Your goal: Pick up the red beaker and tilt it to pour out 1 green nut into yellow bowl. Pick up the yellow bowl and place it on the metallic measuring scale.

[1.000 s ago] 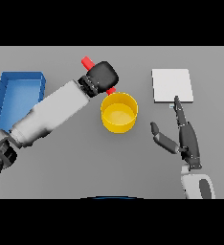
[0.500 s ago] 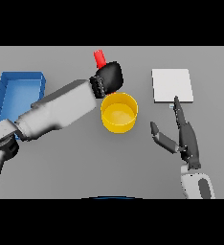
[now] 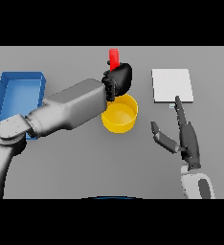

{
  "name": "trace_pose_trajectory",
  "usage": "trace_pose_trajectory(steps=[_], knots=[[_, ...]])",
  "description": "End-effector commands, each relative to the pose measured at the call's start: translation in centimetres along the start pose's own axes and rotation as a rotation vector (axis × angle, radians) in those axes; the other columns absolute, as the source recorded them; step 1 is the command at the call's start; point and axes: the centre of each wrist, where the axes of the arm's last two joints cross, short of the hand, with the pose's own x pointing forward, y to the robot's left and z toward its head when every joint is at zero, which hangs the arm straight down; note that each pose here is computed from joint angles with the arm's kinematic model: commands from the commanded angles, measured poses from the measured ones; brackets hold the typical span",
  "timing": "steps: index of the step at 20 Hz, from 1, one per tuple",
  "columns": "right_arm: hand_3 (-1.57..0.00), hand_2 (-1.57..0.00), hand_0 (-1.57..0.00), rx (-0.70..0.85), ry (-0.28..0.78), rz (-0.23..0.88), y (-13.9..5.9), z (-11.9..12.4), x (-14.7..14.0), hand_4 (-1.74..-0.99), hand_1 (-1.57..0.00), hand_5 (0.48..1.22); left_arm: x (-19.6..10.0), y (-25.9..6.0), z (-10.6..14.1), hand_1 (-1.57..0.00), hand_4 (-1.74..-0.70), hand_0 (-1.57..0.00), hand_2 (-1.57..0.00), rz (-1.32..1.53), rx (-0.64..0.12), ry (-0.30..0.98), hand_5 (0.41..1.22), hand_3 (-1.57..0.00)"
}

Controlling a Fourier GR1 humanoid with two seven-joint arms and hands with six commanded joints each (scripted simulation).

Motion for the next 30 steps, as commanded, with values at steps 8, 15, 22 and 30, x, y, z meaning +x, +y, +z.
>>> trace_pose_trajectory(steps=[8, 15, 22, 30], knots=[[0.00, 0.00, 0.00, 0.010, -0.042, -0.017, -0.3, -0.3, 0.1, -1.156, 0.00, 0.659, -10.2, 1.5, 2.8, -1.57, -1.73, -1.57, -1.57, -0.043, 0.003, 0.179, 1.221, -1.37], [0.00, 0.00, 0.00, 0.010, -0.039, 0.006, 0.3, -0.5, 0.2, -1.146, 0.00, 0.641, -21.8, -3.5, 9.8, -1.57, -1.73, -1.57, -1.57, 0.588, 0.075, 0.579, 1.221, -1.47], [0.00, 0.00, 0.00, 0.042, -0.057, -0.077, 0.5, -0.8, 0.0, -1.083, 0.00, 0.625, -22.2, -16.7, 16.1, -1.57, -1.74, -1.57, -1.57, 1.396, 0.210, 0.939, 1.221, -1.48], [0.00, 0.00, 0.00, 0.076, -0.062, -0.074, 0.1, -1.0, -0.2, -1.165, 0.00, 0.672, -14.6, -26.8, 17.8, -1.57, -1.74, -1.57, -1.57, 1.866, 0.109, 1.366, 1.221, -1.56]])
